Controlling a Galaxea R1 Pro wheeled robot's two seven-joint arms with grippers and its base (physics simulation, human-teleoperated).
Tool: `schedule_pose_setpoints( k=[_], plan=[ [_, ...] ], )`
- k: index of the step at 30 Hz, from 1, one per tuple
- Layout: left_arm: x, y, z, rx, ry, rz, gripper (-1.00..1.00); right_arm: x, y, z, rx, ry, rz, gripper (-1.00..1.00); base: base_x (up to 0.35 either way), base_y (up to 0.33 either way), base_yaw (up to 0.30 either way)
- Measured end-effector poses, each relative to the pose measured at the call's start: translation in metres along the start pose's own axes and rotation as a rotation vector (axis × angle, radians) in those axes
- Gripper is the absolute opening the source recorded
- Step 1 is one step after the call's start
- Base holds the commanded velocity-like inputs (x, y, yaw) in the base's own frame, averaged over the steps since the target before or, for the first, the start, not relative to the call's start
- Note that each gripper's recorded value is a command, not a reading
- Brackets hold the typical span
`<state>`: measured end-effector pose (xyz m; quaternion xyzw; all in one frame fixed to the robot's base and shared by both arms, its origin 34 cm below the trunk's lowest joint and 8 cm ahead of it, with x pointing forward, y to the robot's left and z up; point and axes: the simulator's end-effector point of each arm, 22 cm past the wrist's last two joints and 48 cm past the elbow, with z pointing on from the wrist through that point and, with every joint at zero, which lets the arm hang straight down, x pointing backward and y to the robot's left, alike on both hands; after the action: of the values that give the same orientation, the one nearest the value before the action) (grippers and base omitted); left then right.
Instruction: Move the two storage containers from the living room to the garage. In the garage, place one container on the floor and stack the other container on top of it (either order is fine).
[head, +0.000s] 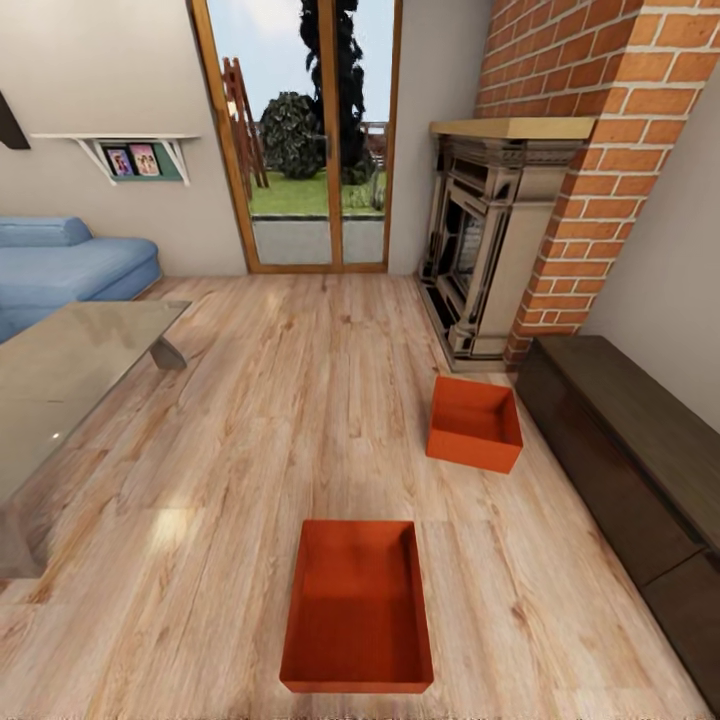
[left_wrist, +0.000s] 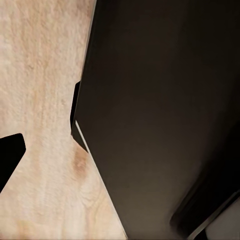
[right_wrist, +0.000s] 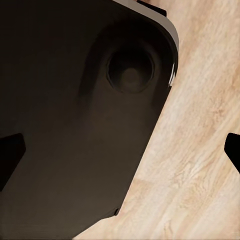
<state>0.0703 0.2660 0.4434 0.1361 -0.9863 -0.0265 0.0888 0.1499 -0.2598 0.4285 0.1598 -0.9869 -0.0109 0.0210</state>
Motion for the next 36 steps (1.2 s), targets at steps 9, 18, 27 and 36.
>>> schedule_pose_setpoints(
  k=[9,18,27,36],
  plan=[
    [0.0049,0.0014,0.0,-0.004,0.013,0.0,1.0,0.0046,0.0017,0.0004,-0.004,0.012,0.0,1.0,0.0,0.0,0.0],
    [0.0055,0.0016,0.0,-0.004,0.014,0.0,1.0,0.0052,0.0021,0.0004,-0.006,0.014,0.0,1.0,0.0,0.0,0.0],
    [0.0055,0.0016,0.0,-0.004,0.014,0.0,1.0,0.0051,0.0032,0.0004,-0.007,0.013,0.0,1.0,0.0,0.0,0.0],
    [0.0055,0.0016,0.0,-0.004,0.014,0.001,1.0,0.0048,0.0037,0.0004,-0.009,0.013,0.0,1.0,0.0,0.0,0.0]
  ],
)
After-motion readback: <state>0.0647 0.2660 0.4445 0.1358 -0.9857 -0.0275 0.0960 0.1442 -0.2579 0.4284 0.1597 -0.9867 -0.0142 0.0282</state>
